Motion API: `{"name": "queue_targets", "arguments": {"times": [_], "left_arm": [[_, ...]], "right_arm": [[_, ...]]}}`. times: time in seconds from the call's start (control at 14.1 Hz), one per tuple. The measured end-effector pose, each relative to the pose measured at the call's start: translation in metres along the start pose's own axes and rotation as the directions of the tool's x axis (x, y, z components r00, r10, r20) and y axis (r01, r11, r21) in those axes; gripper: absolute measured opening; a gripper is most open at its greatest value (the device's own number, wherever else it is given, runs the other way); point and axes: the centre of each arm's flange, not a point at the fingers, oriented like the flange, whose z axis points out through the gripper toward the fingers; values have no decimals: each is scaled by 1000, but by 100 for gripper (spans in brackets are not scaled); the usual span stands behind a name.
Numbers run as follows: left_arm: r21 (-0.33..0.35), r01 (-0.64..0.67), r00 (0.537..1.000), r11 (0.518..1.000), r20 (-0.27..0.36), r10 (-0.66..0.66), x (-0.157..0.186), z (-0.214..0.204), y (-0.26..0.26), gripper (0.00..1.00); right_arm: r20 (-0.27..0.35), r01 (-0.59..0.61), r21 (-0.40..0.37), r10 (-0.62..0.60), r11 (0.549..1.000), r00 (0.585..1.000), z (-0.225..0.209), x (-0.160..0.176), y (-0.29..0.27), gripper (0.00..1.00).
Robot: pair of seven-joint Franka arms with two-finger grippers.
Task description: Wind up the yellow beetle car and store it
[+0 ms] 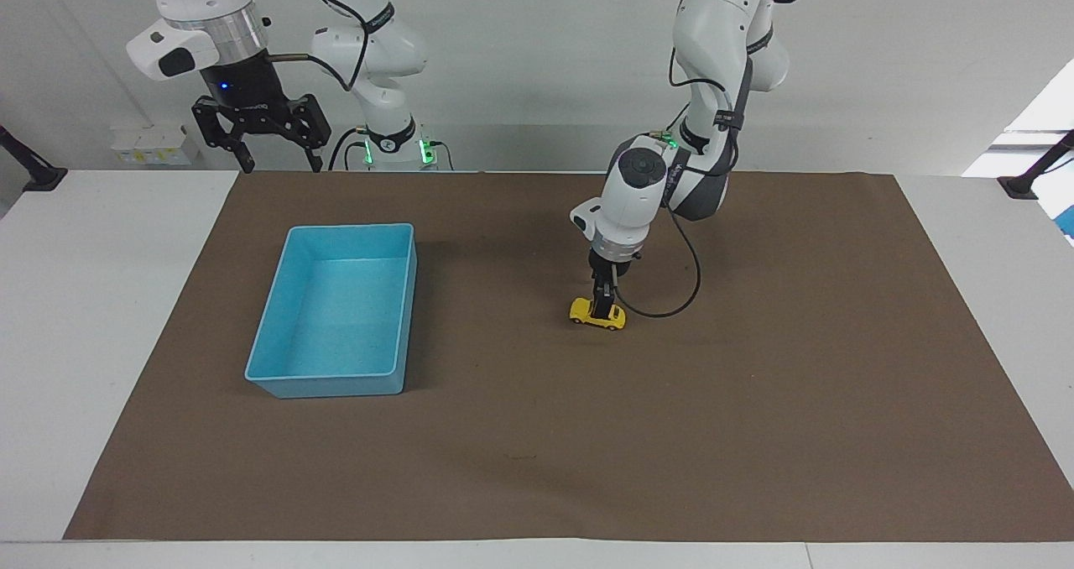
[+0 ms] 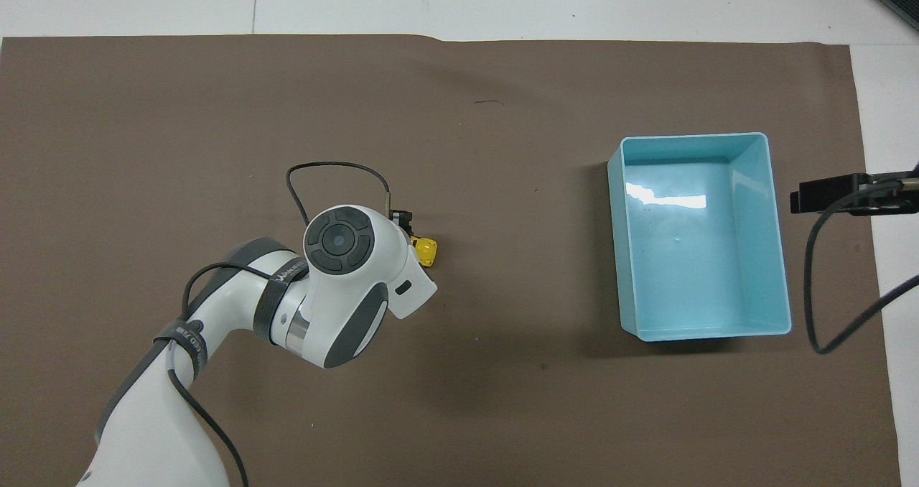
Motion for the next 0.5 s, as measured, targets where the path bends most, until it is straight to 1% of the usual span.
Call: {"name": "queue_targets", "arguments": {"times": [0.21,0.28,0.36,0.43,0.5], "left_arm": [[3,8,1000,1000,0,-8,-2,1,-1,100],[3,17,1000,1000,2,-17,-2,1,-1,96],[6,28,1000,1000,7,-28,-1,1,-1,96],[16,42,999,999,21,-42,0,0,-2,90],[26,60,998,998,32,-61,1,-2,-2,76]], "right_arm": [[0,-1,0,1,1000,1000,0,0,0,100],[0,-1,0,1,1000,1000,0,0,1,100],[0,-1,0,1,1000,1000,0,0,1,100],[0,-2,0,2,1000,1000,0,0,1,100],[0,-2,0,2,1000,1000,0,0,1,100]]}}
